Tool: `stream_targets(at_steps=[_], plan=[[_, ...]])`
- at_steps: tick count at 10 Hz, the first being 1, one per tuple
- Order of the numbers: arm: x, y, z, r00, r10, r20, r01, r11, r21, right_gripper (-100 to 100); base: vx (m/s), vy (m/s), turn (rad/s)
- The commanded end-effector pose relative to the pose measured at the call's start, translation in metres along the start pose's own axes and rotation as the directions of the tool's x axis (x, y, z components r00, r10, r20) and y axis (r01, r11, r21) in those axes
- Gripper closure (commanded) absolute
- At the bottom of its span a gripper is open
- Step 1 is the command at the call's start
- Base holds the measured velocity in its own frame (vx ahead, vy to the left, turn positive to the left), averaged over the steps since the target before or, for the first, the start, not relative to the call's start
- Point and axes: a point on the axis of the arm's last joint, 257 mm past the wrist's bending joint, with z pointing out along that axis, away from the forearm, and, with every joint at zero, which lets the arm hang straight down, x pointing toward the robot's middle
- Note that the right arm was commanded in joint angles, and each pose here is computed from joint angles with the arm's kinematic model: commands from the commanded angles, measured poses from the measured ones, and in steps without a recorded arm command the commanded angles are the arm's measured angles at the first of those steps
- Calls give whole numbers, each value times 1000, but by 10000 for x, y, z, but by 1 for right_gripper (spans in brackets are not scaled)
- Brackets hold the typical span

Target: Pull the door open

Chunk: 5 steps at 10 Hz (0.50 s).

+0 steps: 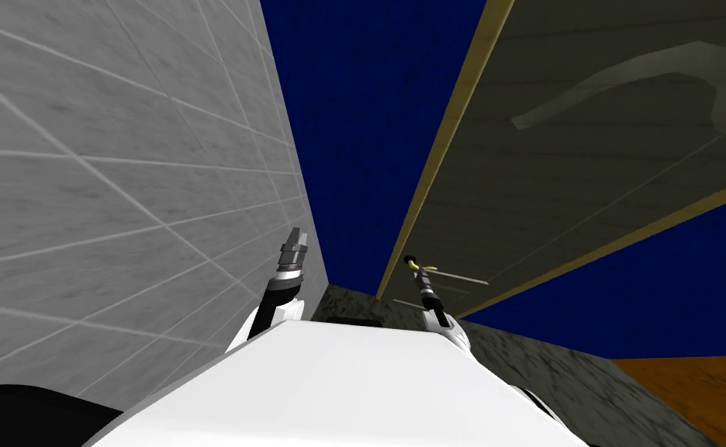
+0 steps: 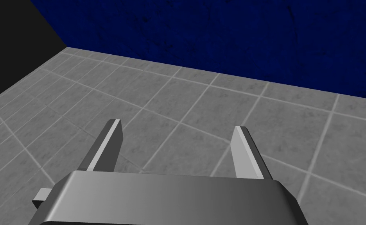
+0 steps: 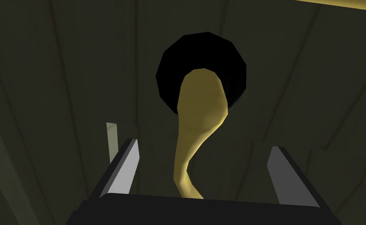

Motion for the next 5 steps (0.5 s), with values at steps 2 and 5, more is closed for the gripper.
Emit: stream_targets(at_steps=[2,5], plan=[[-83,10,-62,1000,1,11,-1,1000,-2,-100,110,-4,24],[-191,-3,-85,1000,0,22,0,1000,0,100,58,-1,44]])
